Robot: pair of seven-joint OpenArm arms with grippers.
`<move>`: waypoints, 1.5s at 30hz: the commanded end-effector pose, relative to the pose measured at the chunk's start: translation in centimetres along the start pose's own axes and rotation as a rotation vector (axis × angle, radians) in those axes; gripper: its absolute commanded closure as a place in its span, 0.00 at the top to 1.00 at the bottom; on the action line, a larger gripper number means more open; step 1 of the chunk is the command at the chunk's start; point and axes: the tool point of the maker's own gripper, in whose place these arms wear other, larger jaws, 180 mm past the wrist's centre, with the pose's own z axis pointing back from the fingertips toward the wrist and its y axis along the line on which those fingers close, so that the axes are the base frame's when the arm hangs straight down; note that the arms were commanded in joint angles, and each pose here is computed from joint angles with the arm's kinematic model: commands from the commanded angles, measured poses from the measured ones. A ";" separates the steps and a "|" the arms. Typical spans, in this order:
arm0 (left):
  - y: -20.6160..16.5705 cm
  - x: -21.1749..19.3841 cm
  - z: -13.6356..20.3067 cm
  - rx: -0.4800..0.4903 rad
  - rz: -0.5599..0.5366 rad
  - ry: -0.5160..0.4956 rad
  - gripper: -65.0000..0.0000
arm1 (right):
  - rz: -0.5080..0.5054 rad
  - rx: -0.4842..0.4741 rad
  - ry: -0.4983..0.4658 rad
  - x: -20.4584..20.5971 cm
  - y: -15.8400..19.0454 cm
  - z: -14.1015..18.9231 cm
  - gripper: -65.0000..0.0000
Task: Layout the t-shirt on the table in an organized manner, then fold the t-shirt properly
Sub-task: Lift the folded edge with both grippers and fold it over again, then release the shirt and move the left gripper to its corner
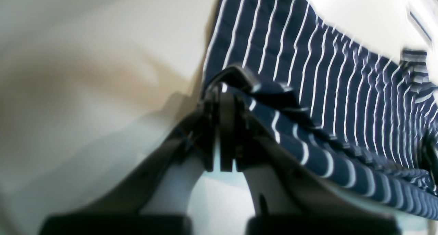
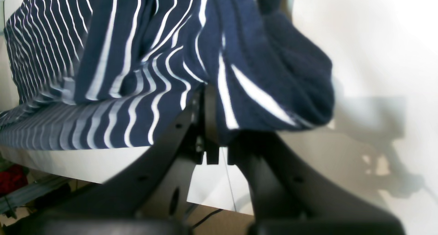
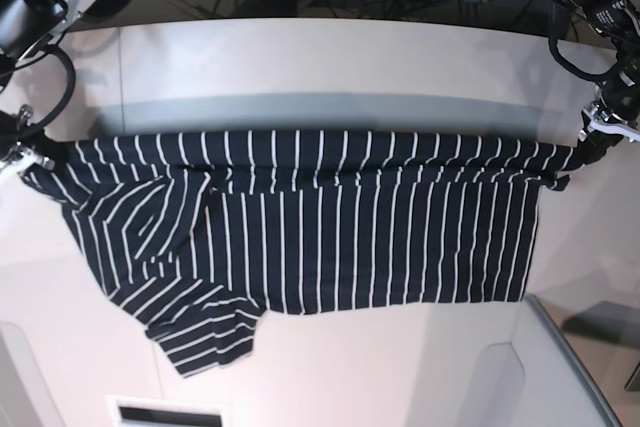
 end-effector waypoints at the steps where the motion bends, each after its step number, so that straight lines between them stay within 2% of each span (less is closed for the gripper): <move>1: 0.3 2.9 0.7 0.011 -0.008 -0.084 0.00 | 0.029 -0.013 -0.055 2.0 -0.2 1.0 0.01; 6: 0.0 4.8 0.8 0.020 -0.014 -0.119 0.00 | 0.080 0.021 -0.075 4.9 2.1 0.7 0.01; 12: 0.2 4.3 1.8 0.040 -0.033 -0.115 0.00 | 0.062 0.007 -0.018 2.1 1.1 0.4 0.01; 15: 0.2 4.9 1.9 0.042 -0.044 -0.123 0.00 | 0.068 0.010 -0.019 2.3 1.3 0.3 0.01; 19: -0.6 6.9 1.7 0.028 -0.065 -0.160 0.00 | 0.083 0.030 -0.062 4.7 2.5 0.5 0.01; 23: -0.7 6.3 1.9 0.034 -0.078 -0.128 0.00 | 0.072 0.016 -0.037 3.3 1.7 0.5 0.01; 27: 0.2 4.2 2.4 0.054 -0.075 -0.077 0.00 | 0.055 0.000 0.009 0.8 0.5 0.2 0.01; 30: 0.4 2.6 2.3 0.055 -0.060 -0.048 0.00 | 0.047 -0.016 -0.015 0.0 -0.3 0.1 0.01; 33: 0.5 0.9 2.3 0.059 -0.040 -0.015 0.00 | 0.077 -0.015 0.002 -1.0 0.0 -0.5 0.01; 37: 0.0 -2.9 0.5 0.018 -0.010 0.096 0.00 | 0.105 -0.011 0.021 -1.8 0.3 -1.1 0.01; 41: 0.6 -5.3 -0.1 0.010 0.038 0.090 0.00 | 0.099 -0.003 0.030 -2.5 0.6 -1.4 0.01; 42: 0.5 -6.1 -0.3 0.005 0.046 0.090 0.04 | 0.097 -0.002 0.030 -2.5 0.6 -1.4 0.01; 45: 0.4 -7.3 -0.6 -0.007 0.052 0.085 0.31 | 0.098 -0.003 0.036 -2.7 0.6 -1.4 0.01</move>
